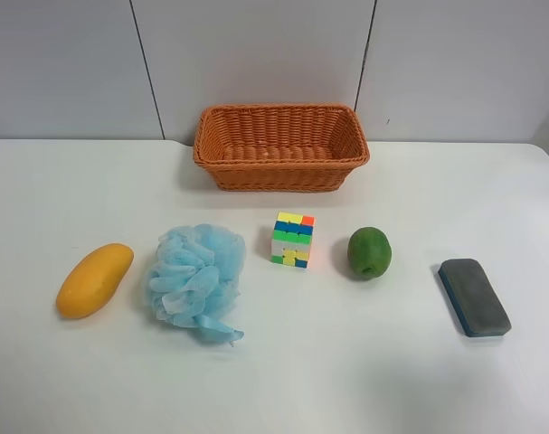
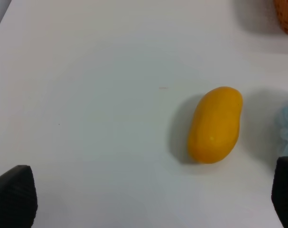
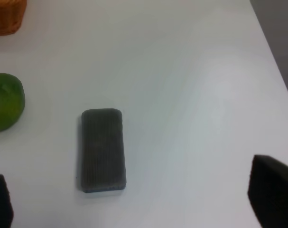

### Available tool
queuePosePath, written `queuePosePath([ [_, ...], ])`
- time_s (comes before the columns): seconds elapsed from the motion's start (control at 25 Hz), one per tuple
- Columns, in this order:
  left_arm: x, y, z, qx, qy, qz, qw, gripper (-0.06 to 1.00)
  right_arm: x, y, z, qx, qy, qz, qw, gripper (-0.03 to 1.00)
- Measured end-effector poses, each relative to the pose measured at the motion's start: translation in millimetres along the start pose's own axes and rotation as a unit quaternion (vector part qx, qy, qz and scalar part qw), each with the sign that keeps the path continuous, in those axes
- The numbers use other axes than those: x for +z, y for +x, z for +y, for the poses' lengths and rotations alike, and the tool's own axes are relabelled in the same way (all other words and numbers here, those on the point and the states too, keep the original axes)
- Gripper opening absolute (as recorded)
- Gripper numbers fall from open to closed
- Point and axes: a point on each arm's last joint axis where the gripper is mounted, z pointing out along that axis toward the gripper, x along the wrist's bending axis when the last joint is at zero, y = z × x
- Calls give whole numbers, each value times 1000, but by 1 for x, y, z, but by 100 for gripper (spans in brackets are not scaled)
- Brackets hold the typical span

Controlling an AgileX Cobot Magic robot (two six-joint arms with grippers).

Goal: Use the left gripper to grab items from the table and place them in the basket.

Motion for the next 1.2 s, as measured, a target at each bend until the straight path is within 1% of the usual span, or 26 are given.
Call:
queuePosePath([
  [0.52, 0, 0, 0, 0, -1, 0, 1000, 99, 0, 0, 0, 0, 0, 0, 1000, 99],
  [0.6, -2, -1, 3, -2, -11, -3, 1000, 99, 0, 0, 0, 0, 0, 0, 1000, 99],
  [0.72, -9, -2, 23, 0, -29, -9, 1000, 99, 0, 0, 0, 0, 0, 0, 1000, 99],
  [0.76, -9, -2, 32, 5, -26, -10, 1000, 99, 0, 0, 0, 0, 0, 0, 1000, 99],
  [0.88, -4, -2, 65, 15, -5, -13, 1000, 99, 0, 0, 0, 0, 0, 0, 1000, 99],
  [0.96, 8, -3, 89, 18, 18, -22, 999, 99, 0, 0, 0, 0, 0, 0, 1000, 99],
  [1.04, 19, -6, 113, 24, 35, -40, 998, 99, 0, 0, 0, 0, 0, 0, 1000, 99],
  [1.2, 55, -14, 150, 41, 73, -94, 992, 99, 0, 0, 0, 0, 0, 0, 1000, 99],
])
